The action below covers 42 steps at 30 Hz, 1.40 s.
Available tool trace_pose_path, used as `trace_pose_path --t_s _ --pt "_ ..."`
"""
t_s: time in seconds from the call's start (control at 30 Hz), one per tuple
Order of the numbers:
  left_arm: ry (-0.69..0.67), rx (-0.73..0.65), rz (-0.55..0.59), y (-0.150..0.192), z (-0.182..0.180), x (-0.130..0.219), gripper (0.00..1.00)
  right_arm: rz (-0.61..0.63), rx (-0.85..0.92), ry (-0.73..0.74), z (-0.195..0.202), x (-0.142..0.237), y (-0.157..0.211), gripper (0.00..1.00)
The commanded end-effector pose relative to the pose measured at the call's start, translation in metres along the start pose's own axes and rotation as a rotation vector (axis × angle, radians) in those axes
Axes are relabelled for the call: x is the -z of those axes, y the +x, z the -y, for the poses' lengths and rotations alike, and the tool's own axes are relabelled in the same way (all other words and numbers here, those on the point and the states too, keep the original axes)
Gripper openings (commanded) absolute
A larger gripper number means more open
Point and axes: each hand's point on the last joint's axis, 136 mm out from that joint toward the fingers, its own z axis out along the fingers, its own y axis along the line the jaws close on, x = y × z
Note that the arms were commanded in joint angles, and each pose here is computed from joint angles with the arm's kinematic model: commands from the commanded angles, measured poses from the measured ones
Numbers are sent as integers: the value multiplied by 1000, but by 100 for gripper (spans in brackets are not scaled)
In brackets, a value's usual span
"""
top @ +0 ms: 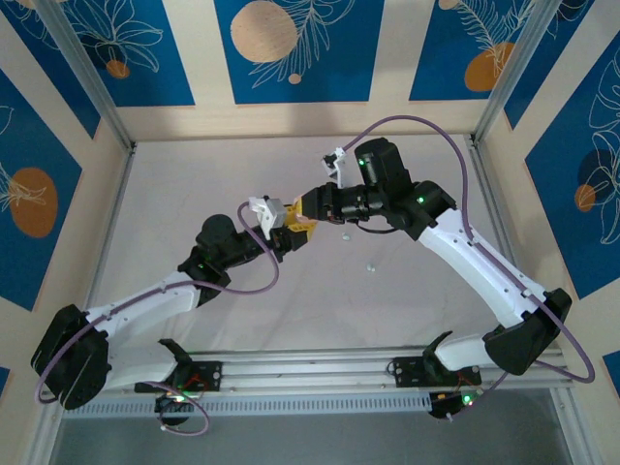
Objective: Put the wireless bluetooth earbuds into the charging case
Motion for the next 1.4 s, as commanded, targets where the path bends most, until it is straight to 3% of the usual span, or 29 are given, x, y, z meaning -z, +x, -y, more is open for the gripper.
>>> trace_pose_path --t_s 0.0,1.37 --pt "20 -42 93 -30 9 5 32 12 3 23 -3 9 0 27" --pt "14 -40 97 -33 7 4 32 -5 30 -11 -19 19 1 26"
